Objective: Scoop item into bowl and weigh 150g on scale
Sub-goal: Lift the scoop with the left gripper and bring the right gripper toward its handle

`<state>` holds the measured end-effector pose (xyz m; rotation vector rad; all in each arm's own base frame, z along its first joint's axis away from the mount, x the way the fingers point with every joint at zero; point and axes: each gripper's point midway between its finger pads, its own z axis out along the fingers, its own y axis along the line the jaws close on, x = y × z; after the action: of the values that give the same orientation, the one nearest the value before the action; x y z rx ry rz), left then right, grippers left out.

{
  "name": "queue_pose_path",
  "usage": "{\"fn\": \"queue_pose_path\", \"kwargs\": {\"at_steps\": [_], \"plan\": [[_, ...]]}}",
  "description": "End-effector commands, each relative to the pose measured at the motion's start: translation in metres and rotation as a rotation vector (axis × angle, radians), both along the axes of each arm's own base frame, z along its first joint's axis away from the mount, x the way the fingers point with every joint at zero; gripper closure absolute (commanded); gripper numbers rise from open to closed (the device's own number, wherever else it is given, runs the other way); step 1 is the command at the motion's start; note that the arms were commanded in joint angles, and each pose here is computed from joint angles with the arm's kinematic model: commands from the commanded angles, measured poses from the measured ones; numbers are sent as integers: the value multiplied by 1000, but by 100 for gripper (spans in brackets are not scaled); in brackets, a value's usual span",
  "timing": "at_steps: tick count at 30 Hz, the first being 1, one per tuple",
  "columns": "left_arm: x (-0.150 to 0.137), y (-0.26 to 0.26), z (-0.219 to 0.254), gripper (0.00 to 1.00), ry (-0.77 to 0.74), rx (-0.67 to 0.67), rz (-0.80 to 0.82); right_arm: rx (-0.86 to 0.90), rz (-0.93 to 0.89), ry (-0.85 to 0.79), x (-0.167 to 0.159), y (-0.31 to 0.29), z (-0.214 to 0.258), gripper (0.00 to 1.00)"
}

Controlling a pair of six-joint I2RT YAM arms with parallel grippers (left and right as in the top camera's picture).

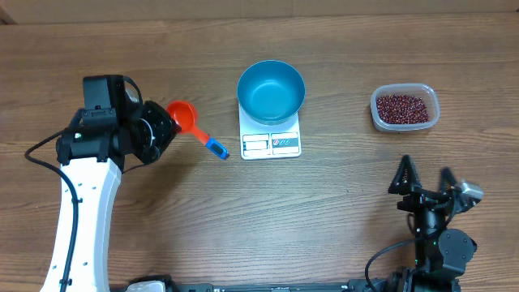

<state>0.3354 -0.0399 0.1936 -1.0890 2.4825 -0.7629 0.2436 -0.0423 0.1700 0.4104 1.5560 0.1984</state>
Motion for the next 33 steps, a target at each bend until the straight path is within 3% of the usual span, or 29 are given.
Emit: {"fn": "queue_pose_path", "kwargs": {"at_steps": [1, 4, 8, 11, 14, 22, 33], "plan": [[-12, -3, 1, 96, 27, -4, -37, 595, 438, 49, -8, 80, 1, 0], [-18, -7, -1, 96, 53, -23, -46, 650, 570, 99, -17, 102, 1, 0], [-19, -16, 3, 96, 45, -70, -83, 746, 566, 110, -17, 102, 3, 0], [-20, -19, 4, 96, 46, -88, -92, 690, 570, 102, -17, 102, 3, 0], [-22, -21, 4, 96, 51, -90, -98, 472, 644, 22, -21, 109, 17, 0], [-30, -29, 2, 96, 76, -98, -138, 382, 646, -14, -31, 110, 68, 0], [-40, -31, -2, 96, 121, -102, -144, 427, 607, 348, -25, 110, 80, 3]]}}
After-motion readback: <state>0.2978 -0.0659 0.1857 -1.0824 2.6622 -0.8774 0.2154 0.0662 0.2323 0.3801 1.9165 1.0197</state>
